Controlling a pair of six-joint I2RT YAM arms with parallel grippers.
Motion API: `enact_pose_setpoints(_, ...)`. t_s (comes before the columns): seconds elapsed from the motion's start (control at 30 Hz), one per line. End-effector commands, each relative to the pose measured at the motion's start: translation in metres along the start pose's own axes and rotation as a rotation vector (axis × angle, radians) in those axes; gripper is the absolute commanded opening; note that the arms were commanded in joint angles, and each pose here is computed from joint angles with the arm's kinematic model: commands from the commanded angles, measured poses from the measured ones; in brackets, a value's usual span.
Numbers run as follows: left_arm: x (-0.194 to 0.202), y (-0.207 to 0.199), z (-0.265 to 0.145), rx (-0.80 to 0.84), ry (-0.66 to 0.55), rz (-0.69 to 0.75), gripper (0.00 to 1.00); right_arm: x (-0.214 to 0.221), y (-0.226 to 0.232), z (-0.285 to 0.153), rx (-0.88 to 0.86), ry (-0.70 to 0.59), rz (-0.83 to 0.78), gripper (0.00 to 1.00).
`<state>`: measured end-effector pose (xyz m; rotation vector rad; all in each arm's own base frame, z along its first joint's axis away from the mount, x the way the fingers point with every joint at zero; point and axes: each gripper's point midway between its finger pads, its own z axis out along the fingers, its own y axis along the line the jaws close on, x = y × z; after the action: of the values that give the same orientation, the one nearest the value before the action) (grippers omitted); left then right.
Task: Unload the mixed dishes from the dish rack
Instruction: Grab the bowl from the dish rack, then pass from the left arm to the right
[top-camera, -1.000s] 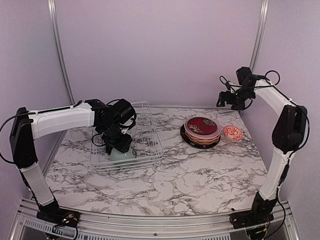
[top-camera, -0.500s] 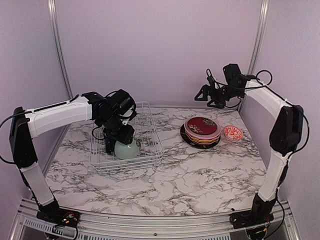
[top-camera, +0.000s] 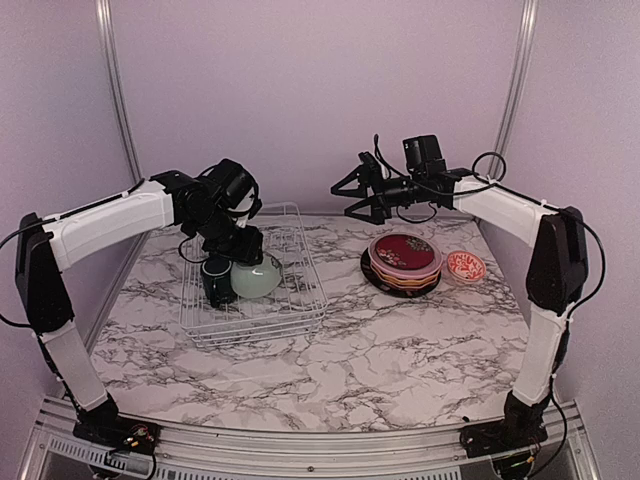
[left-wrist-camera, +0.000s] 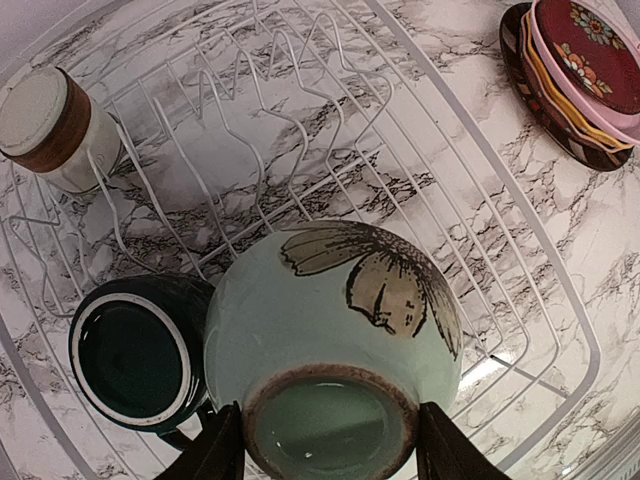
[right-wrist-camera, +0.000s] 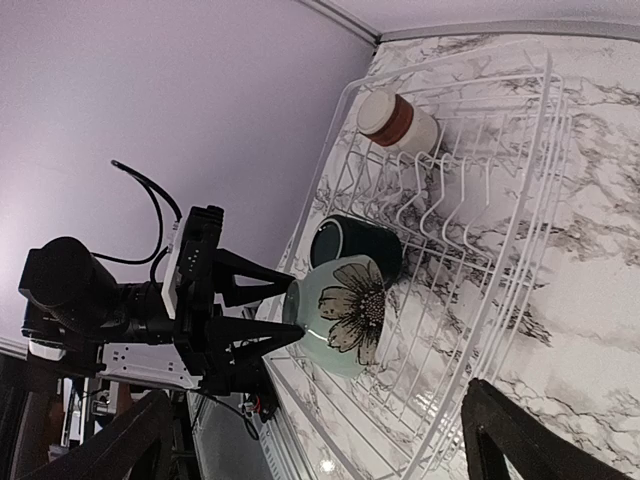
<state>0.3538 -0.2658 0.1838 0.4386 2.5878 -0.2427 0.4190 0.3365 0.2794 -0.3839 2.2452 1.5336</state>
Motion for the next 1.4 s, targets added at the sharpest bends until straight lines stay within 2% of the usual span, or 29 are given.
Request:
enact_pose_setpoints(0.0,-0.049,-0.007,-0.042,0.068,-0.185,-0.05,0.38,0.0,0.018,0.019,-0.136,0.013,0.038,0.97)
enact_pose_setpoints(0.47,-0.097,-0.009,-0.065,0.116,-0.298,-0.103,0.38,0.027,0.012,0.05,-0.269,0.073,0.114,0.96)
enact_pose_setpoints(0.93,-0.117,-0.018,-0.079,0.194,-0.355,-0.147,0.37,0.029,0.044,0.076,-0.49,0.113,0.166,0.93)
enact_pose_setpoints(1.17,-0.119,-0.026,-0.08,0.244,-0.359,-0.152,0.36,0.025,0.059,0.083,-0.553,0.126,0.157,0.82)
enact_pose_setpoints(1.37,-0.12,-0.031,-0.075,0.276,-0.36,-0.163,0.36,0.02,0.078,0.075,-0.63,0.123,0.137,0.62)
